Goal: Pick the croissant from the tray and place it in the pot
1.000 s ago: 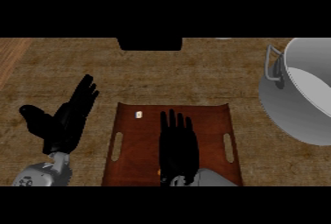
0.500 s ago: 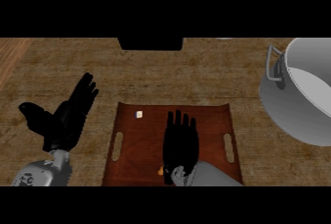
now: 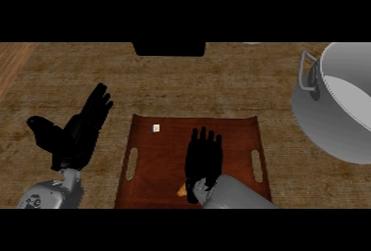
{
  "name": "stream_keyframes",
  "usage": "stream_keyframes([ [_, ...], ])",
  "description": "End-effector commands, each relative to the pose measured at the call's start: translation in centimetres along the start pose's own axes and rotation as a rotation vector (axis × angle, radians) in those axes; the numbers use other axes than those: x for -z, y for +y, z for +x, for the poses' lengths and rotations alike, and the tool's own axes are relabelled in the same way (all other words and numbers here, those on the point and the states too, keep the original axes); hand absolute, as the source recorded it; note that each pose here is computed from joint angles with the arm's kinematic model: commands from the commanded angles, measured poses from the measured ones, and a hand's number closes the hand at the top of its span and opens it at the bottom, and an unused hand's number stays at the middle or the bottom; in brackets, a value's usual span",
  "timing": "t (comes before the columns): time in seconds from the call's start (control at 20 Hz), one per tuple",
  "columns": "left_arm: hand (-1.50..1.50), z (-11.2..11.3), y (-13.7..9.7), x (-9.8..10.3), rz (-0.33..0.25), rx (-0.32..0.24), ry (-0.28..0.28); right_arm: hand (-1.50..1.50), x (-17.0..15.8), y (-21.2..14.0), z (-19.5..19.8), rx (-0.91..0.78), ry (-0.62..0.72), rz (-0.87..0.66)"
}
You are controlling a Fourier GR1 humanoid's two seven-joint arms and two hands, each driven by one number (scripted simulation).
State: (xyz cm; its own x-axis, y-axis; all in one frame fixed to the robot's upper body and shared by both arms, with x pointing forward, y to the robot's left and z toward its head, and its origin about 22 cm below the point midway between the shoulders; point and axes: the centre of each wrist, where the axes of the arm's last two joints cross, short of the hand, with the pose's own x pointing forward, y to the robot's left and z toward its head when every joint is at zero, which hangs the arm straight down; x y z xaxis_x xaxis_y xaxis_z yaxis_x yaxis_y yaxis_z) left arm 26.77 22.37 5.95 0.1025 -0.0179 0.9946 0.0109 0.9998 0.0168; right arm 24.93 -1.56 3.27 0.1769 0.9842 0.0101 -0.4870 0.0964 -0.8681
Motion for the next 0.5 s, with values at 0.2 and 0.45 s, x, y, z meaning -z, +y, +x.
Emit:
stream_keyframes([
  [0.2, 0.0, 0.7, -1.0, -0.3, -0.019, -0.001, -0.026, -1.5, 1.8, 1.5, 0.6, -0.073, 0.254, 0.073],
  [0.45, 0.0, -0.7, -1.3, 0.7, -0.012, 0.009, 0.005, -1.5, 1.7, 1.2, 0.9, -0.09, 0.253, 0.067],
])
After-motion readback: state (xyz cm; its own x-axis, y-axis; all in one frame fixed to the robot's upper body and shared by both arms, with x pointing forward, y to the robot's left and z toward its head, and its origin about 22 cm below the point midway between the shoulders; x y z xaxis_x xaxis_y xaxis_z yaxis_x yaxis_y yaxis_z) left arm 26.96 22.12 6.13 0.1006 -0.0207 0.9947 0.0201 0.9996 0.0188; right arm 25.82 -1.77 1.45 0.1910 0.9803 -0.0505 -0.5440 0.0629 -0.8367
